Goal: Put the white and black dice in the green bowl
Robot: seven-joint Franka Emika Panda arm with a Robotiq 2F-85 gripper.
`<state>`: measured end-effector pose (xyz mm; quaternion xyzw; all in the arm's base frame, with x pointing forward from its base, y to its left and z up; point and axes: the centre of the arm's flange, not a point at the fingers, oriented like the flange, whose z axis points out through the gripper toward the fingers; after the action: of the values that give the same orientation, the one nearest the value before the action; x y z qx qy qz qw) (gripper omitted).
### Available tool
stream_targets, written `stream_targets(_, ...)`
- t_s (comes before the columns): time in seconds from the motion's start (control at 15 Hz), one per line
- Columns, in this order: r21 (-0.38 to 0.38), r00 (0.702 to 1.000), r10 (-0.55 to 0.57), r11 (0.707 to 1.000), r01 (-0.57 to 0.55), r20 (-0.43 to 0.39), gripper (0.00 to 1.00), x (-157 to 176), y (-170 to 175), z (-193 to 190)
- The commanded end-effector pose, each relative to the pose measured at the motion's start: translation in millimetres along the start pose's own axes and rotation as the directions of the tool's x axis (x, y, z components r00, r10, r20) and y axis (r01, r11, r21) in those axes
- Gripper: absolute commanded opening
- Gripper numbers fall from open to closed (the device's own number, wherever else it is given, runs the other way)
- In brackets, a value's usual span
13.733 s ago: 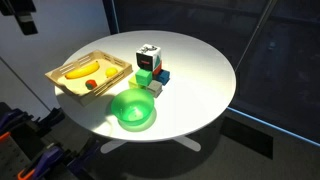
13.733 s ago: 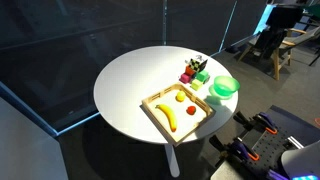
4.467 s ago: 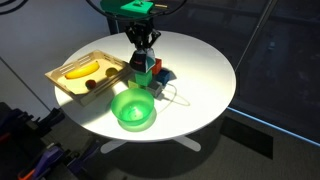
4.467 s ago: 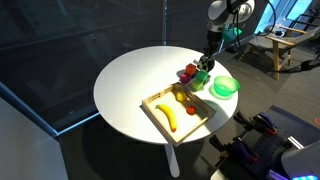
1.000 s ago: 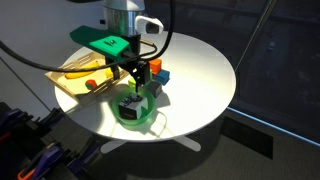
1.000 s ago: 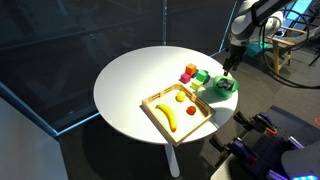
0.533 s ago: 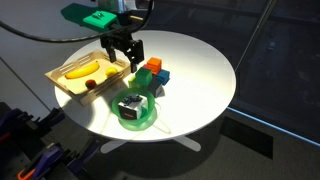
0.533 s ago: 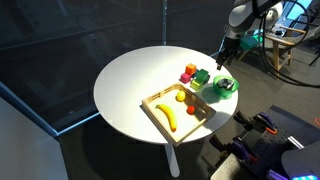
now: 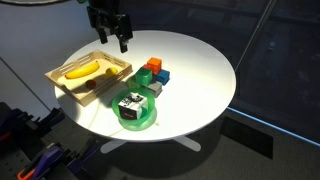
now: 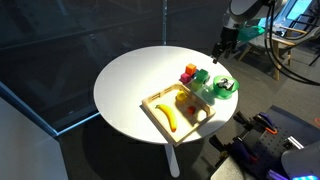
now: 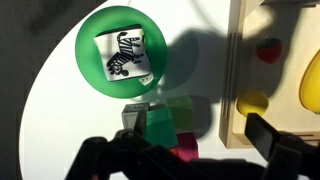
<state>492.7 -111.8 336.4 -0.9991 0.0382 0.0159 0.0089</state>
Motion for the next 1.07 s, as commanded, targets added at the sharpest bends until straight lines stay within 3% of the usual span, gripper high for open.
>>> stream_targets(0.0,-0.025,1.000,-0.021,0.999,0.021,0.005,1.00,-25.6,-14.0,-29.6)
stream_targets(0.53,-0.027,0.994,-0.083,0.996,0.085,0.073,1.00,-69.5,-34.5,-66.2)
stream_targets(1.0,-0.025,0.993,-0.116,0.993,0.116,0.001,1.00,-95.9,-53.2,-84.6)
